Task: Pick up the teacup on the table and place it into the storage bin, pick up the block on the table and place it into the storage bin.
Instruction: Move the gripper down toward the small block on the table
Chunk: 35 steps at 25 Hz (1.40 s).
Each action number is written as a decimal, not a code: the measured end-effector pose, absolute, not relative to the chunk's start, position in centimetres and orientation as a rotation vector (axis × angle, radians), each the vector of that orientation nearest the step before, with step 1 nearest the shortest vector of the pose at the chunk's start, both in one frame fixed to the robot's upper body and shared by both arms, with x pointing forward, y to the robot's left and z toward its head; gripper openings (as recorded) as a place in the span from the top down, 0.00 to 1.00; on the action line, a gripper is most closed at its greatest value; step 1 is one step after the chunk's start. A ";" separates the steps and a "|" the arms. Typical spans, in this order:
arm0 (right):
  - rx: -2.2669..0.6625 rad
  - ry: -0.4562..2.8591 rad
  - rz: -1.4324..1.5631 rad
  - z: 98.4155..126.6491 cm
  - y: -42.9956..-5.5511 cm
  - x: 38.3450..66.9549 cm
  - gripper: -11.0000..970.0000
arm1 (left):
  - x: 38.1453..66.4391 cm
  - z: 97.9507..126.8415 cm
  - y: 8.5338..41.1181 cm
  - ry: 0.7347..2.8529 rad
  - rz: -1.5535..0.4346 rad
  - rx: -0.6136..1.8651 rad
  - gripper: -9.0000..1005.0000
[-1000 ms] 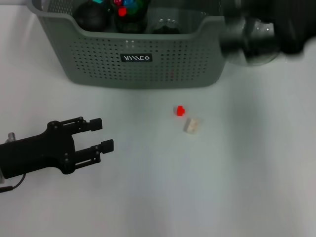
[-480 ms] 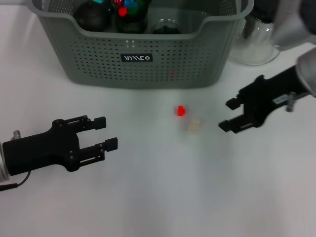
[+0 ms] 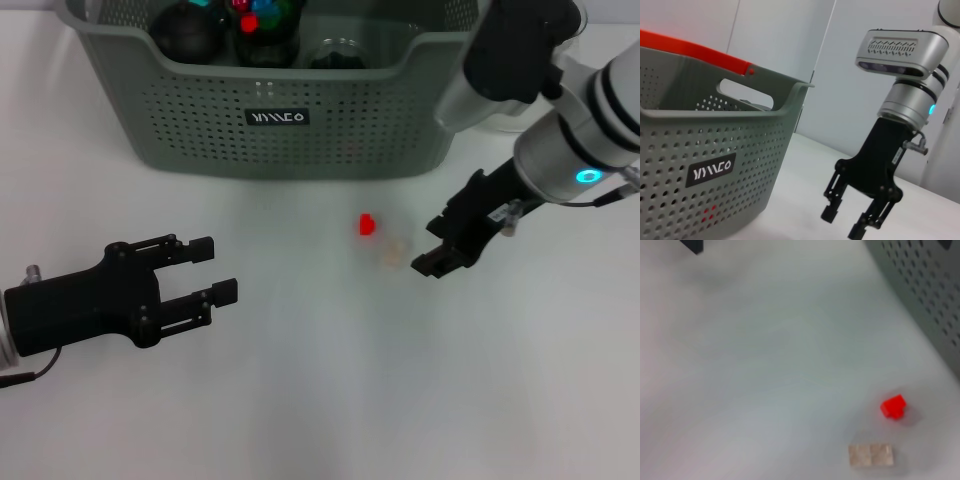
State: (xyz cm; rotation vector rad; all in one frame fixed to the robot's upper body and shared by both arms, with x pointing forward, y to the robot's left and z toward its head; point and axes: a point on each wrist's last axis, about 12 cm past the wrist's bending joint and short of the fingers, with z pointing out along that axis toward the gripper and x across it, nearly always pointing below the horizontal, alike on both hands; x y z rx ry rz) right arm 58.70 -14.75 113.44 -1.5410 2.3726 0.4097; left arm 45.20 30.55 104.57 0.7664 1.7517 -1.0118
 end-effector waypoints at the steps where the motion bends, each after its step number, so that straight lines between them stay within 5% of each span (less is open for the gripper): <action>1: -1.541 2.366 0.409 113.3 -14.5 58.7 0.42 | 45.2 104.6 30.5 1.751 -1.012 0.767 0.37; 35: -1.495 2.314 0.366 109.8 -12.4 58.6 0.42 | 45.2 104.6 30.6 1.752 -1.011 0.764 0.37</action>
